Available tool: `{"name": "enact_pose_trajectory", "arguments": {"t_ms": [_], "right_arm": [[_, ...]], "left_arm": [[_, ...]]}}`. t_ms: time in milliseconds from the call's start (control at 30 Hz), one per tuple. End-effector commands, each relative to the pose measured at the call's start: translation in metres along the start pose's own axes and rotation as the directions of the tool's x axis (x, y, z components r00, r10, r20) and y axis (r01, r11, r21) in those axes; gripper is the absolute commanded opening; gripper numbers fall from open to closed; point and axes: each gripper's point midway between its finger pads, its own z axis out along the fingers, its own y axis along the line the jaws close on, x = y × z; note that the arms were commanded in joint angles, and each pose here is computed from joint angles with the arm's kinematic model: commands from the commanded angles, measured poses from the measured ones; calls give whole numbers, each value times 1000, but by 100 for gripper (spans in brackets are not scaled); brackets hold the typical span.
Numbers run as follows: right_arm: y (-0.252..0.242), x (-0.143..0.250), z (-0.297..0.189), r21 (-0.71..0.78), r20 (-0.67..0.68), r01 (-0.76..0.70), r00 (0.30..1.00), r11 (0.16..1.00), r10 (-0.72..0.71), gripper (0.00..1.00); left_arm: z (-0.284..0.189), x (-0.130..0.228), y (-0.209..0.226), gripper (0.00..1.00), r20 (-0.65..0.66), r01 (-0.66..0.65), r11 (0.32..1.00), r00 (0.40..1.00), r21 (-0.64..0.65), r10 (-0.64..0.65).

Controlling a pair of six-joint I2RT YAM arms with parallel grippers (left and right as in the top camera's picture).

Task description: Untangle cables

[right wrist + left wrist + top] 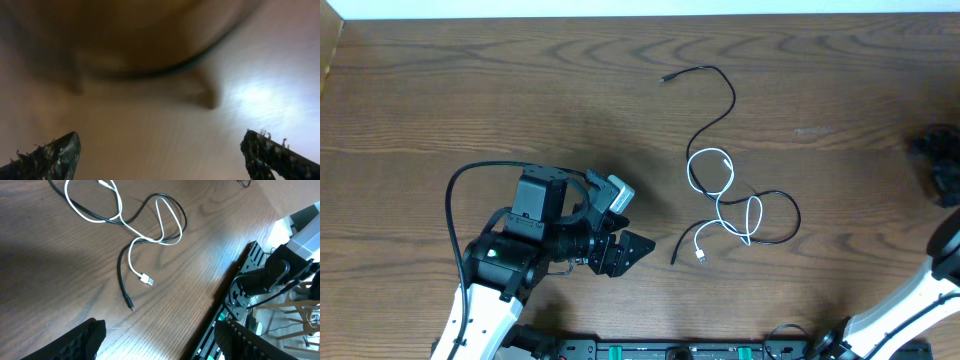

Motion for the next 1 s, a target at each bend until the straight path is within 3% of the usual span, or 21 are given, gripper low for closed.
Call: {"name": "enact_pose_trajectory", "arguments": {"t_ms": [0,100,233,300,433,600,633,733,833,967], "right_arm": [[46,39,-7,-135,-82,126,987,983,-138,99],[65,61,-7,-162,-90,252,959,954,-268,99],[84,107,-6,-167,-126,452,871,876,-474,99],[95,146,-7,-180,-149,624,747,760,-648,99],[112,195,-8,-207,-148,774,579,598,-801,99],[119,251,-11,-235,-140,916,299,325,-944,99],[117,259,-11,-217,-152,929,270,299,-951,99],[110,271,-11,-149,-187,952,240,269,-953,99],[100,280,-12,-27,-232,929,354,370,-906,99],[102,303,-16,-66,-261,882,435,466,-862,99]], "left_arm": [[-1,-1,1,75,3,-16,1000,1000,-8,16],[-1,-1,1,75,3,-17,1000,1000,-9,17],[-2,-5,14,75,12,-25,996,1000,-83,26],[-4,-12,27,76,42,17,987,999,-160,-11],[-13,-21,61,76,114,130,931,989,-342,-96],[-35,-17,102,76,214,290,780,956,-554,-203],[-38,-16,105,76,222,297,764,953,-573,-205],[-42,-16,111,76,230,299,739,953,-603,-198],[-42,-13,110,80,220,300,737,953,-606,-208],[-42,-7,110,81,202,301,733,953,-610,-224]]}}
